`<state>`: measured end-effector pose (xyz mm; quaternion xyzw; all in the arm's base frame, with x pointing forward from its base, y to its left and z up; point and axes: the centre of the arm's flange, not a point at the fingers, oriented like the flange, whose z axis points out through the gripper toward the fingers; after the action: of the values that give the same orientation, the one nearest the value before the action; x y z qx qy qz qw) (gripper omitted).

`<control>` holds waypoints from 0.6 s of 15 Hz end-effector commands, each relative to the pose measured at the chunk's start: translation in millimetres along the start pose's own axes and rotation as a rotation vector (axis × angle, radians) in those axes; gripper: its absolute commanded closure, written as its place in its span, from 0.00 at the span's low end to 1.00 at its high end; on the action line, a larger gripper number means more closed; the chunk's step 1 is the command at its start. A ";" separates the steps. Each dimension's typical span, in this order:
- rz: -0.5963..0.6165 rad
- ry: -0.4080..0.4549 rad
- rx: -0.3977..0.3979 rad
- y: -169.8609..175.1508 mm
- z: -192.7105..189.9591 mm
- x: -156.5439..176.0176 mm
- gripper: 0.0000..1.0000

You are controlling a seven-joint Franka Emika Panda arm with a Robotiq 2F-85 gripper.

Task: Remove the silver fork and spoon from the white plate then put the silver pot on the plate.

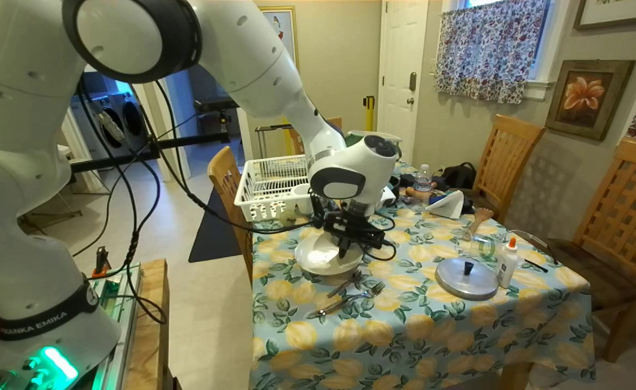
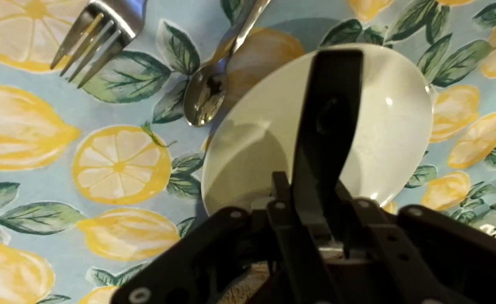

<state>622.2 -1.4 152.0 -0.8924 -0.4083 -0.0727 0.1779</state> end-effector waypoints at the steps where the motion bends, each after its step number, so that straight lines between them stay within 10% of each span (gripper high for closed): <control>1: -0.024 -0.039 0.011 -17.5 0.6 -6.1 0.94; 9: -0.056 -0.098 0.018 -25.2 10.8 -5.6 0.94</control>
<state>614.4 12.0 142.3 -0.8880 -0.4256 -0.0517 0.1659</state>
